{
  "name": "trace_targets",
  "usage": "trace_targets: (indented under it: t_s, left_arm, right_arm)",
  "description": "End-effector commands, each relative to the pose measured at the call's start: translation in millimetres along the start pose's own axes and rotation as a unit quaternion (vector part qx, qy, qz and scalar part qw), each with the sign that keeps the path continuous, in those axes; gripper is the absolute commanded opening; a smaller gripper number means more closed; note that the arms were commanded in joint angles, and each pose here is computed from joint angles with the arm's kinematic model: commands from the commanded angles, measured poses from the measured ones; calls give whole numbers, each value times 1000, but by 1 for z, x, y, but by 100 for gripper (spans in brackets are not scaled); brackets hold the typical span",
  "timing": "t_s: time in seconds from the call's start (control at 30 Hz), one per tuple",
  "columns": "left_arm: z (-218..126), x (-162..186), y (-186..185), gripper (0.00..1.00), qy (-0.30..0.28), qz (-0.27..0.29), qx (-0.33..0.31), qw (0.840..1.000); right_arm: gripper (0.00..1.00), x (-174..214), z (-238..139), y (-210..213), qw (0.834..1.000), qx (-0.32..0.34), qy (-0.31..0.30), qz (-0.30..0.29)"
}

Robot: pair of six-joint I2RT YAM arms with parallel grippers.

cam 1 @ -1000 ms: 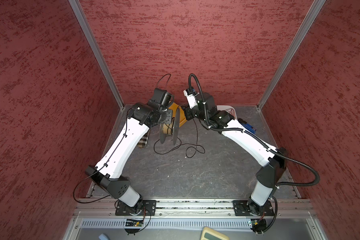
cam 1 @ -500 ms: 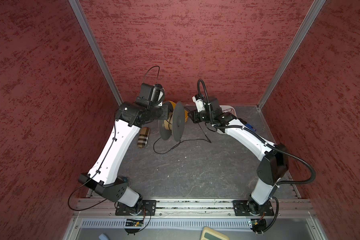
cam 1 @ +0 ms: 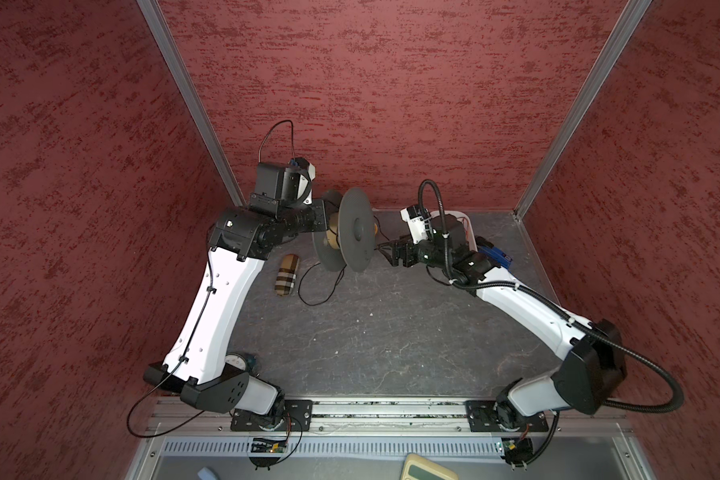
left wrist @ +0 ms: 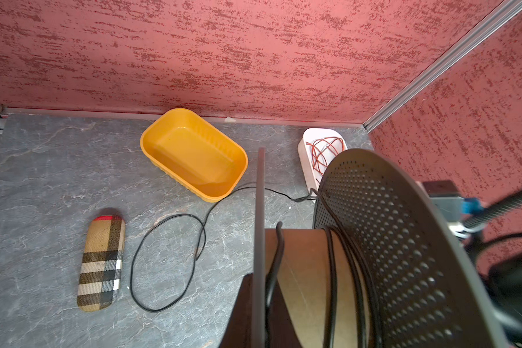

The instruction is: Wrap the cables

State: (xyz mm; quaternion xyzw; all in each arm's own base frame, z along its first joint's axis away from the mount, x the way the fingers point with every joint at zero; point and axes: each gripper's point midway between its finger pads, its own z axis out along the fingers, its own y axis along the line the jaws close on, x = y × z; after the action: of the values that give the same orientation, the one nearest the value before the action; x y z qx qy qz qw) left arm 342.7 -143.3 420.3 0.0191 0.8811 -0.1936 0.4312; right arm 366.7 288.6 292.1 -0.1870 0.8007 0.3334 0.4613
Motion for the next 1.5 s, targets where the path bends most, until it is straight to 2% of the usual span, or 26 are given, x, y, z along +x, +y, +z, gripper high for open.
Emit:
trace_targets:
  t_s: [0.0, 0.3, 0.57, 0.7, 0.87, 1.2, 1.47]
  left_arm:
    - [-23, -29, -16, 0, -63, -15, 45, 997]
    - [-24, -30, -22, 0, -64, -24, 66, 995]
    - [-20, -23, -23, 0, -50, -45, 73, 995]
    - [-18, -19, -19, 0, -42, -58, 68, 995]
    - [-19, -17, -14, 0, -32, -78, 70, 994]
    - [-23, -17, -10, 0, -26, -103, 78, 991]
    - [-24, -17, -13, 0, -22, -112, 89, 989]
  right_arm:
    - [99, -26, -15, -5, 997, 31, -58, -31]
    - [98, -25, -19, -22, 993, 78, -72, -48]
    - [94, -18, -17, -36, 991, 103, -83, -15]
    - [94, -11, -6, -43, 992, 116, -55, -16]
    - [95, -10, -2, -46, 990, 120, -60, -48]
    - [95, -11, 0, -40, 979, 103, -84, -154]
    - [96, -6, 19, -25, 981, 46, -83, -171]
